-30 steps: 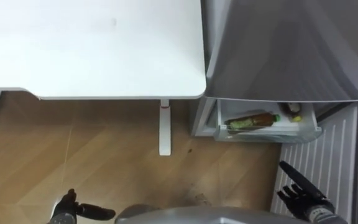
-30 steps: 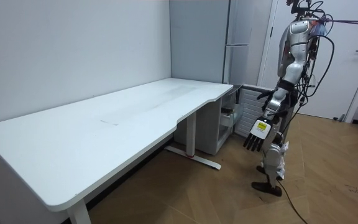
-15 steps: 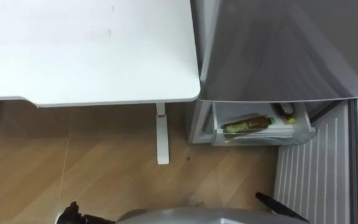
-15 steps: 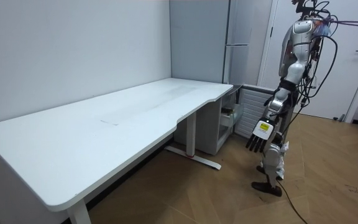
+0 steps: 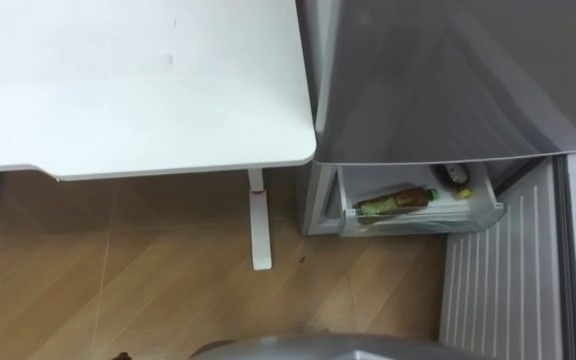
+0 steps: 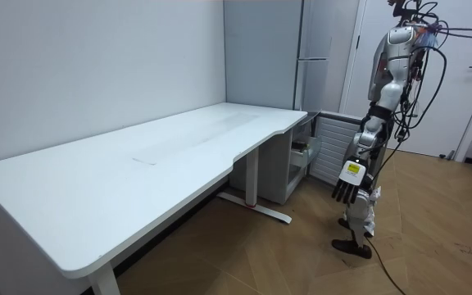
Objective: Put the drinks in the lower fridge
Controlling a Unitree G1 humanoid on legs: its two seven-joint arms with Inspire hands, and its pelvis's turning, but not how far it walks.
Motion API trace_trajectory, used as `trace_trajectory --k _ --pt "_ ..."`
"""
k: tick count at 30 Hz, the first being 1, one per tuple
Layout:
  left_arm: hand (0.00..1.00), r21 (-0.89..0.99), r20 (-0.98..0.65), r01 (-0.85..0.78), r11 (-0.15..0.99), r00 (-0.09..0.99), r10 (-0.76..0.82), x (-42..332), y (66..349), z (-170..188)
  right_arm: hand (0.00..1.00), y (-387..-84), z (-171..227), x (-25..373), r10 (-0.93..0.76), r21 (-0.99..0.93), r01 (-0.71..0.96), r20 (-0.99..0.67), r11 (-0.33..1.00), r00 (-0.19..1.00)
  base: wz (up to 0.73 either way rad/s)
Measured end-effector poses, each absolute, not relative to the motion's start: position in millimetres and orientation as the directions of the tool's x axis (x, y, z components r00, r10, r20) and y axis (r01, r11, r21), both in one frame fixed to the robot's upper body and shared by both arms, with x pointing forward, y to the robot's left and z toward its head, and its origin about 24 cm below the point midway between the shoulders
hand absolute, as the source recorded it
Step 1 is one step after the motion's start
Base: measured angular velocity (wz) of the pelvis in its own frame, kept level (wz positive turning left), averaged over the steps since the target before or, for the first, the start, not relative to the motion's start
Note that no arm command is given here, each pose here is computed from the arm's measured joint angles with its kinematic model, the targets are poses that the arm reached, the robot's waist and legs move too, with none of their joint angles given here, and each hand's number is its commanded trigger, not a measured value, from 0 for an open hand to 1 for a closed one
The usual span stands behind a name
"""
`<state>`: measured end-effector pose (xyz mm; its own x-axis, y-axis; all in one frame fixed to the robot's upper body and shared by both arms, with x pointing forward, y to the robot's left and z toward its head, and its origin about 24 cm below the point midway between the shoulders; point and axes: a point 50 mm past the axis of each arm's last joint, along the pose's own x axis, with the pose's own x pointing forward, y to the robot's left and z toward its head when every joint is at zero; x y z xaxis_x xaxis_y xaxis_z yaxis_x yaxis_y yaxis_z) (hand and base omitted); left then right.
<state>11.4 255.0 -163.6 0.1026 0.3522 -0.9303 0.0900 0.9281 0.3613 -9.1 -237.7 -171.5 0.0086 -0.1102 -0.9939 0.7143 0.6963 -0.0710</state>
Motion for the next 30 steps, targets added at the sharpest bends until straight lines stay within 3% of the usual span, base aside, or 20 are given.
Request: trace_trajectory --k 24,30 --pt "0.00 0.333 -0.943 0.139 0.933 0.023 0.333 -8.4 252.1 -164.9 0.00 -236.9 -172.0 2.2 -0.120 -0.074 0.692 -0.993 0.718 0.019 -0.10" --pt "0.00 0.286 -0.958 0.133 0.949 0.027 0.284 -7.8 238.4 -168.5 0.00 -239.3 -171.4 9.0 -0.127 -0.042 0.757 -0.990 0.652 0.054 -0.11"
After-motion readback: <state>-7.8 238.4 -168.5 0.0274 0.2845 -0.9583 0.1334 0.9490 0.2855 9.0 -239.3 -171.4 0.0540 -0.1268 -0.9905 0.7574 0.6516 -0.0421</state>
